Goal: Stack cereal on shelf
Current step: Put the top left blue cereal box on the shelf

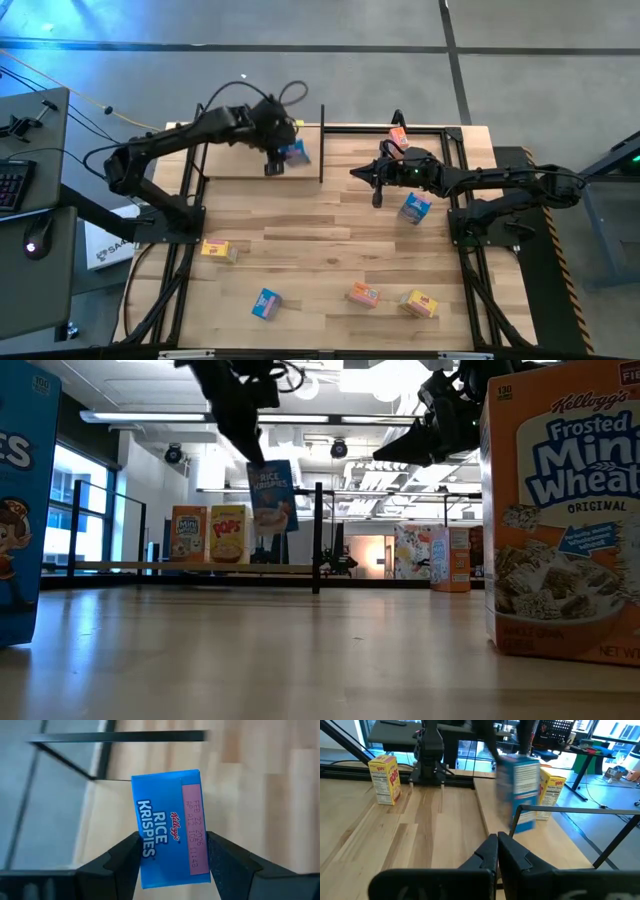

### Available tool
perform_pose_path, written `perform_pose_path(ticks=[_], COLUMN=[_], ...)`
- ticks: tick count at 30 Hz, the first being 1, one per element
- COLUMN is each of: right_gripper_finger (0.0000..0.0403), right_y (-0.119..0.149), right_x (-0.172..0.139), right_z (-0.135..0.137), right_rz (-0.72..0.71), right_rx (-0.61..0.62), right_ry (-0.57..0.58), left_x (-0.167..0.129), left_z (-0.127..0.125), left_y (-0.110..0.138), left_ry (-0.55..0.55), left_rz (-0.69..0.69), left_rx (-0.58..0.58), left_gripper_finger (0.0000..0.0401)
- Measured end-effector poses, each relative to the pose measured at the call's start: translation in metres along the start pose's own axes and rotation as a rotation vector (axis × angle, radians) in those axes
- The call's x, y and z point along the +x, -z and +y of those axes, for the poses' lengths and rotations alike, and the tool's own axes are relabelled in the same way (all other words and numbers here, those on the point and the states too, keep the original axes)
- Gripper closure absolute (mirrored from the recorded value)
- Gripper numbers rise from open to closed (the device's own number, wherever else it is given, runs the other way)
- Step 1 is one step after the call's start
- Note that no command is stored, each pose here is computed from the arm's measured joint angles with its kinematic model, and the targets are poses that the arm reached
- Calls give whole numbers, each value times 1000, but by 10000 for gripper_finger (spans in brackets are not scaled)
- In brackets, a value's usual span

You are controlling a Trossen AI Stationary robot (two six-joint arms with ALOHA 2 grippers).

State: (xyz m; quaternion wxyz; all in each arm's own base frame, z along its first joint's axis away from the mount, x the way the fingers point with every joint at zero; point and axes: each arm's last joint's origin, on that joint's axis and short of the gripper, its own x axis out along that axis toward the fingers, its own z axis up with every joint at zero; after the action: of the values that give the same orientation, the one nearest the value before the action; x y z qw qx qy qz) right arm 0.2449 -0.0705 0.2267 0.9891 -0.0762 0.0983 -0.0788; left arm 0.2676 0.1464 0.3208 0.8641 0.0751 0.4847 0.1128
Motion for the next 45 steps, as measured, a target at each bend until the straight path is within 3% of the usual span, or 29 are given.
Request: perform_pose_path(ticks=[6, 12, 21, 35, 45], right_gripper_finger=[403, 403, 403, 403, 402], right_y=[0, 0, 0, 0, 0], right_x=[0, 0, 0, 0, 0], right_z=[0, 0, 0, 0, 0], right_rz=[0, -1, -1, -2, -2], right_rx=[0, 0, 0, 0, 0], right_ry=[-1, -5, -5, -7, -7], left_x=[19, 36, 55, 54, 54], left_z=[41, 57, 65, 69, 70], left_y=[11, 17, 20, 22, 20], left_ry=[-78, -81, -74, -82, -94], left_rz=[4, 13, 30, 28, 12], left_rx=[7, 39, 65, 109, 56], left_gripper_finger=[204, 204, 204, 204, 204])
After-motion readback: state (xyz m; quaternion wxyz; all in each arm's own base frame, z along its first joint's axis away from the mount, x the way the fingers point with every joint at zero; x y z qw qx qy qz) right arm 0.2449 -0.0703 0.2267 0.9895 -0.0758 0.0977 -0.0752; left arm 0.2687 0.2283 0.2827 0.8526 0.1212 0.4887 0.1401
